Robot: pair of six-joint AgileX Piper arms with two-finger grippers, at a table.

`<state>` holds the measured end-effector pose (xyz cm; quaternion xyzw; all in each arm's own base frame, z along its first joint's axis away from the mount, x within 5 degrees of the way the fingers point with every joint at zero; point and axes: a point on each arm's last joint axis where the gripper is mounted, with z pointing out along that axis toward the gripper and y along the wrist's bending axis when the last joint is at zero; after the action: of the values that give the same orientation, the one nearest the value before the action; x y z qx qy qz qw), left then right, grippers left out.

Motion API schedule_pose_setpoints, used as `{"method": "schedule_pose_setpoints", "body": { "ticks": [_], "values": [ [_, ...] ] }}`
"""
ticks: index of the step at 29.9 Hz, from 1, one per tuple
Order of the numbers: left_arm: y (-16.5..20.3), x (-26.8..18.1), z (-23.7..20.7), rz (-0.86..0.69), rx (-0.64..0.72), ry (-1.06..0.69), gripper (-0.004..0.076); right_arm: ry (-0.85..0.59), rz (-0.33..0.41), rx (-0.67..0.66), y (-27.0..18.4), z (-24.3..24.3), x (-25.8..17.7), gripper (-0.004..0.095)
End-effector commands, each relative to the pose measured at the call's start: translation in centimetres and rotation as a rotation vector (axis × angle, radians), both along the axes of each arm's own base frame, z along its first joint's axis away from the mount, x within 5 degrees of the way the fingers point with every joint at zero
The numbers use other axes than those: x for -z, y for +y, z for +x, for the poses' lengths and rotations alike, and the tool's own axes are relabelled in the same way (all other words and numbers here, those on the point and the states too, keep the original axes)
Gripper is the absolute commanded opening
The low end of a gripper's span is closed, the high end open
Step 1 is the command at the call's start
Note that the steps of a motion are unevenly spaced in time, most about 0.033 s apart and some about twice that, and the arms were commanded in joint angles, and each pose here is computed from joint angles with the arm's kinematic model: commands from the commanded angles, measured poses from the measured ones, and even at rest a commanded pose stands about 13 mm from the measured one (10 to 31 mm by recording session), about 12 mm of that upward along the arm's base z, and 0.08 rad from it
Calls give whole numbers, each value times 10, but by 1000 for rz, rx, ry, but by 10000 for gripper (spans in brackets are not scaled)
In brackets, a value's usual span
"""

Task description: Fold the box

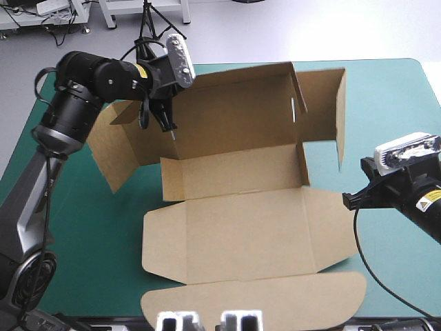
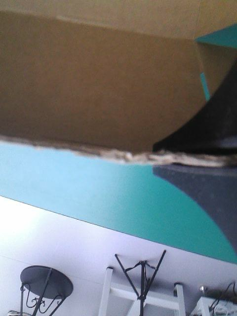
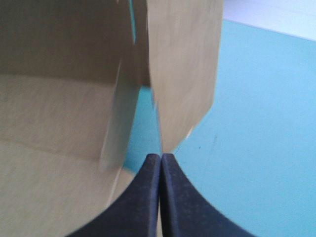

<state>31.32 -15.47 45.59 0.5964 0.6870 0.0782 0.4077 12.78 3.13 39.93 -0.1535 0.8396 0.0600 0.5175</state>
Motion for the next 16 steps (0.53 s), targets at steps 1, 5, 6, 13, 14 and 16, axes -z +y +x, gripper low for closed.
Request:
{"method": "schedule_pose_setpoints", "body": {
  "ticks": [1, 5, 6, 13, 14, 16],
  "values": [
    [-16, -20, -14, -16, 22, -169, -9, -133, 9, 37, -3, 1, -27, -19],
    [-31, -7, -12, 27, -38, -251, -9, -146, 42, 63, -3, 9, -42, -19],
    [-34, -4, -12, 18, -48, -258, -9, -145, 44, 62, -3, 12, -45, -19],
    [-44, 19, -27, 47, 32, -313, -9, -121, 30, 52, 3, 47, -79, -19],
    [-42, 21, -31, 48, 41, -347, -9, -121, 30, 51, 4, 52, -85, -19],
    [-39, 22, -37, 27, 48, -409, -9, -105, 26, 48, 7, 69, -94, -19]
  ]
}}
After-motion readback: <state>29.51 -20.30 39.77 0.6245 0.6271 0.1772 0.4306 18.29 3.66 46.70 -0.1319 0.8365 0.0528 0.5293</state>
